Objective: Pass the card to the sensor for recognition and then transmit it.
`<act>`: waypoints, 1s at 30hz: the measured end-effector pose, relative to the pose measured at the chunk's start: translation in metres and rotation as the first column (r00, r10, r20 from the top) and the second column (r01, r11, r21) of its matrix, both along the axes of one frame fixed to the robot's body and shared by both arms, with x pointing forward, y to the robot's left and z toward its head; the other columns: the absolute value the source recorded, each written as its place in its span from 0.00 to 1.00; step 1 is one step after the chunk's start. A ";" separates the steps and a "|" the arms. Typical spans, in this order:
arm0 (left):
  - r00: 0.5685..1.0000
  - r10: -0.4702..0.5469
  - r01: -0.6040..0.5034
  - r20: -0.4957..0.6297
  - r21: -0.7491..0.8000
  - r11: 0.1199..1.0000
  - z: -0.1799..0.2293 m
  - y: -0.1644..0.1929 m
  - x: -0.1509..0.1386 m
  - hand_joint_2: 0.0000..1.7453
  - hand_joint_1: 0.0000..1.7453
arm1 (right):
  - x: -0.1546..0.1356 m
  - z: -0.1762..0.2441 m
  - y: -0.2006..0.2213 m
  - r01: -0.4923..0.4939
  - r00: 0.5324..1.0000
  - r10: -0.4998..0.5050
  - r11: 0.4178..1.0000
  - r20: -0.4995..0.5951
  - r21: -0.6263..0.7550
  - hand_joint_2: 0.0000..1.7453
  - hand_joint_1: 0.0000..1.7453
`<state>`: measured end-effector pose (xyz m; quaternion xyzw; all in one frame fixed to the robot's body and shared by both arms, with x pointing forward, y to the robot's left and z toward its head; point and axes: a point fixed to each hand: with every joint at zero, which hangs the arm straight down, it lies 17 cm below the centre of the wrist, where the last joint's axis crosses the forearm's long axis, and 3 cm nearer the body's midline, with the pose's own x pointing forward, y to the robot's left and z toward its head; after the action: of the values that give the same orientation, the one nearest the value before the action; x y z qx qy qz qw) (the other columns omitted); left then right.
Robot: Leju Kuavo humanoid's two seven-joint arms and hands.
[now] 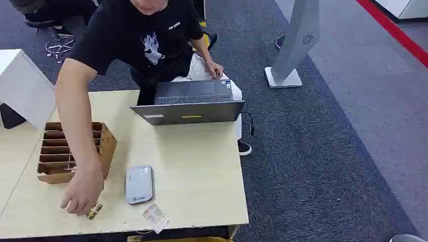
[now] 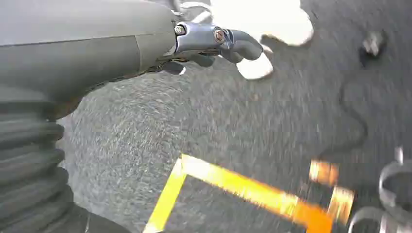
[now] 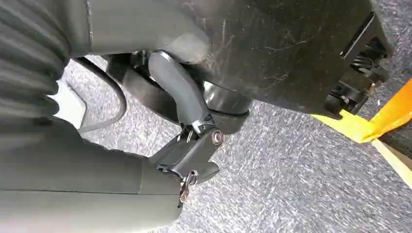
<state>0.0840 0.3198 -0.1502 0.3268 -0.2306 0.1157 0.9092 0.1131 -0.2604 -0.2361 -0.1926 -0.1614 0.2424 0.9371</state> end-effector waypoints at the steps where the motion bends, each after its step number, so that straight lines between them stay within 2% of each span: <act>1: 1.000 0.031 -0.031 0.001 0.008 0.999 0.002 0.007 -0.003 1.00 0.00 | 0.000 0.000 0.000 0.002 1.000 -0.002 1.000 0.000 0.001 1.00 0.00; 5: 0.991 0.135 -0.136 0.027 0.043 0.990 0.011 0.032 -0.015 1.00 0.00 | -0.002 0.001 0.000 0.008 1.000 -0.008 1.000 0.000 0.006 1.00 0.00; 8: 0.973 0.215 -0.223 0.088 0.084 0.971 0.023 0.064 -0.017 1.00 0.00 | -0.003 0.002 0.000 0.008 1.000 -0.008 1.000 0.002 0.006 1.00 0.00; 14: 0.894 0.312 -0.394 0.323 0.232 0.889 0.066 0.151 -0.010 1.00 0.00 | -0.005 0.003 -0.001 -0.002 1.000 0.002 1.000 0.012 0.001 1.00 0.00; 18: 0.854 0.365 -0.474 0.370 0.266 0.839 0.078 0.177 -0.021 1.00 0.00 | -0.005 0.003 0.000 0.000 1.000 0.000 1.000 0.013 0.003 1.00 0.00; 22: 0.796 0.359 -0.539 0.487 0.299 0.788 0.099 0.197 -0.020 1.00 0.00 | -0.005 0.004 0.000 -0.009 1.000 0.009 1.000 0.016 -0.002 1.00 0.00; 25: 0.736 0.362 -0.601 0.572 0.306 0.738 0.116 0.213 -0.022 1.00 0.00 | -0.004 0.004 -0.001 -0.018 1.000 0.019 1.000 0.018 -0.007 1.00 0.00; 28: 0.696 0.353 -0.636 0.625 0.310 0.707 0.134 0.223 -0.024 1.00 0.00 | -0.004 0.004 0.000 -0.021 1.000 0.022 1.000 0.017 -0.009 1.00 0.00; 30: 0.648 0.325 -0.666 0.689 0.306 0.680 0.155 0.232 -0.022 1.00 0.00 | -0.004 0.004 -0.001 -0.024 1.000 0.025 1.000 0.017 -0.012 1.00 0.00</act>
<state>0.0621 0.5514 0.0047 0.5665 -0.4160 0.3966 0.5906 0.1087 -0.2610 -0.2317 -0.1980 -0.1703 0.2531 0.9315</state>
